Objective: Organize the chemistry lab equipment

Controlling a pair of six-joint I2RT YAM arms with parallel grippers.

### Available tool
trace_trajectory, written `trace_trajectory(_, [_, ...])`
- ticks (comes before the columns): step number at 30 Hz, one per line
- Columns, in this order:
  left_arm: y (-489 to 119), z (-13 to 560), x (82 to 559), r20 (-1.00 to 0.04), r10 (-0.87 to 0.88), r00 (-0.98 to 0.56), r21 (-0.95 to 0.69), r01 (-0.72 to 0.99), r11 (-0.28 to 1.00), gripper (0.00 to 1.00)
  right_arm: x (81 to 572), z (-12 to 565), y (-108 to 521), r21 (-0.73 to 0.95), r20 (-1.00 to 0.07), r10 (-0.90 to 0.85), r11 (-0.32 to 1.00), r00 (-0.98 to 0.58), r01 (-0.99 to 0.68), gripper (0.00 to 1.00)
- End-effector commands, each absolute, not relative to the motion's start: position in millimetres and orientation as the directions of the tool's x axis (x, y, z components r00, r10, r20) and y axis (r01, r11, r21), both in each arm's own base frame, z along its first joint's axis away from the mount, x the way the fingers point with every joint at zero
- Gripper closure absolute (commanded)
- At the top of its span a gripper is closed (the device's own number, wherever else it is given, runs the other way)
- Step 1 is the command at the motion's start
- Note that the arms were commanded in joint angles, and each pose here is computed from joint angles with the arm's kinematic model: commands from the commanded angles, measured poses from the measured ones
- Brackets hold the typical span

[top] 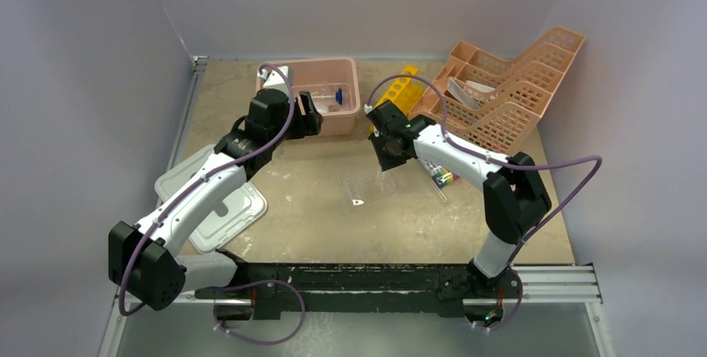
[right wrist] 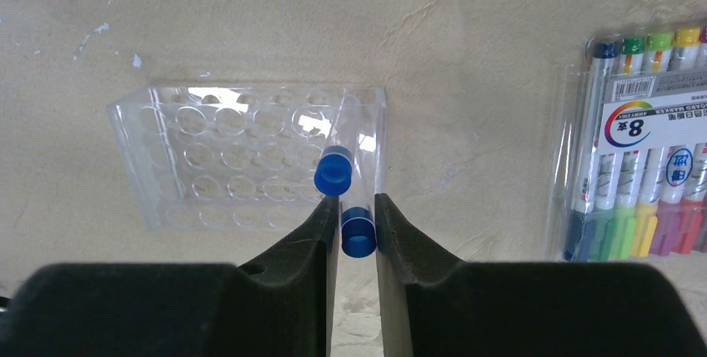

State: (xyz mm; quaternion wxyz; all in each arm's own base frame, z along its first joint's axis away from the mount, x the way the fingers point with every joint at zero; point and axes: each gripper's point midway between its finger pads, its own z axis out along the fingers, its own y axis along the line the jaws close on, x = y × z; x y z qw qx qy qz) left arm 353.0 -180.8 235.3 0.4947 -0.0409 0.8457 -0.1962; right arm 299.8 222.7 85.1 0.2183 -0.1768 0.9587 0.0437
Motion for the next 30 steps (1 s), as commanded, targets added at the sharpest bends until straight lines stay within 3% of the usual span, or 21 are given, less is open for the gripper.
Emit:
trace_trajectory(1, [-182.4,260.5,358.4,-0.839,-0.308,-0.448,-0.405,0.138,0.904,0.35,310.6,99.1,222.5,-0.029,-0.459,-0.327,0.935,-0.826,-0.354,0.77])
trace_trajectory(12, [-181.4,258.7,355.7,-0.839,-0.303,-0.452,-0.402,0.140,0.905,0.35,312.3,88.8,224.5,-0.041,-0.411,-0.326,0.939,-0.851,-0.340,0.76])
trace_trajectory(23, [-178.9,257.0,352.6,-0.838,-0.304,-0.454,-0.402,0.135,0.906,0.36,307.7,95.7,222.7,-0.036,-0.383,-0.290,0.953,-0.877,-0.300,0.63])
trace_trajectory(30, [-178.9,258.8,350.8,-0.838,-0.308,-0.451,-0.406,0.138,0.903,0.36,306.2,106.7,233.3,0.023,-0.395,-0.272,0.952,-0.877,-0.306,0.66])
